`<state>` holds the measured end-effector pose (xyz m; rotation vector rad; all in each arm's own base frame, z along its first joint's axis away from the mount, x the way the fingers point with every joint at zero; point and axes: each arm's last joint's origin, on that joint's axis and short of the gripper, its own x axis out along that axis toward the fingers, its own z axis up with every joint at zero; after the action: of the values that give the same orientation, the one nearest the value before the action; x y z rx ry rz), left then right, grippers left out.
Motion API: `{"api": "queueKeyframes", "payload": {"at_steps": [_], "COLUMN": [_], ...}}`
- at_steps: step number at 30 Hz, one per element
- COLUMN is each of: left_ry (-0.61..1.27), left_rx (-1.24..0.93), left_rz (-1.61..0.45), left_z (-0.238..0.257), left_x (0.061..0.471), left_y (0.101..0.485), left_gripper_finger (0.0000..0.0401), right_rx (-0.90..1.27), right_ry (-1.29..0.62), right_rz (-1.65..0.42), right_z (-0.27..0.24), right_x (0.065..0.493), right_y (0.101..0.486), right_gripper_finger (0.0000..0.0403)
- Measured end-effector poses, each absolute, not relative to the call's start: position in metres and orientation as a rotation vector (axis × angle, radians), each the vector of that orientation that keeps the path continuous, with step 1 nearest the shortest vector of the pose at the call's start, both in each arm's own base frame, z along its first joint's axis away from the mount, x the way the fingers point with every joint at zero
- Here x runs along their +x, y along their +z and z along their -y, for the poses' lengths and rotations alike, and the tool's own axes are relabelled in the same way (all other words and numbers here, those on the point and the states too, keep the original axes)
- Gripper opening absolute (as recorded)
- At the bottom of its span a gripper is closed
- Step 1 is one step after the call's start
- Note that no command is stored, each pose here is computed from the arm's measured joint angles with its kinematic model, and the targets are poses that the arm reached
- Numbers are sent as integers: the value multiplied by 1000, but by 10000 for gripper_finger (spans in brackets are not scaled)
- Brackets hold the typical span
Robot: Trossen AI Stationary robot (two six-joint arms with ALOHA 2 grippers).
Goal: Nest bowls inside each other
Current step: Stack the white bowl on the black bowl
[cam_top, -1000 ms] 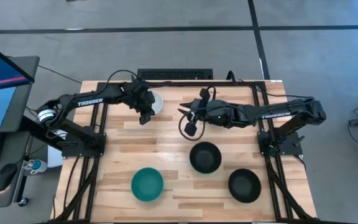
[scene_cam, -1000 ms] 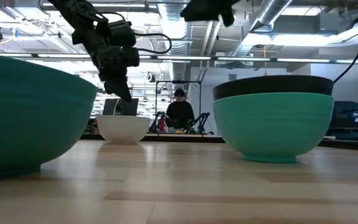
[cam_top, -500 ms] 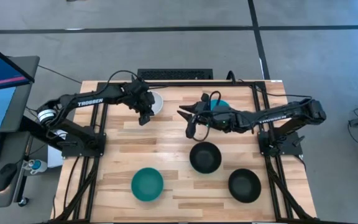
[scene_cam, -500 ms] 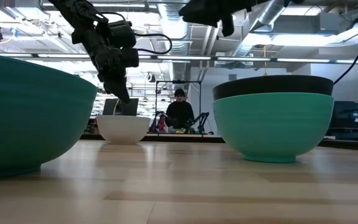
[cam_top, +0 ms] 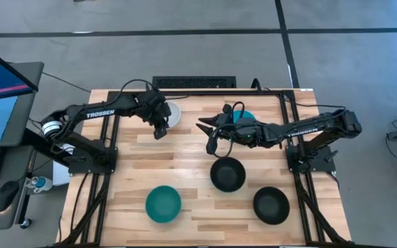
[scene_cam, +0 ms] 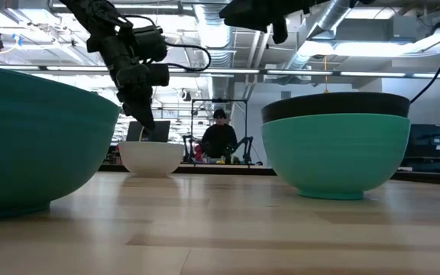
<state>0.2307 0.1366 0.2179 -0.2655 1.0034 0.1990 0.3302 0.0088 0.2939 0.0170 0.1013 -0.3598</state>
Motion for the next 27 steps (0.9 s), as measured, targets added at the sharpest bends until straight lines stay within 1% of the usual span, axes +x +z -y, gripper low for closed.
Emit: {"api": "queueKeyframes", "payload": {"at_steps": [5,10,14,25,27], "left_ry": [217,232,267,298,306], "left_rx": [-306,-302,-279,-269,-269], "left_rz": [-1043,-1047,-979,-994,-995], "left_z": [-134,-138,-144,-149,-151], "left_x": [226,231,239,235,234], "left_y": [202,192,192,191,191], "left_gripper_finger": [45,45,45,45,38], "right_rx": [16,16,16,16,16], "right_ry": [-360,-360,-360,-360,-360], "right_rz": [-101,-101,-101,-102,-103], "right_z": [-9,-9,-9,-9,-9], "right_x": [330,330,330,330,330], "right_y": [294,294,294,294,294], "right_gripper_finger": [120,120,120,120,120]}}
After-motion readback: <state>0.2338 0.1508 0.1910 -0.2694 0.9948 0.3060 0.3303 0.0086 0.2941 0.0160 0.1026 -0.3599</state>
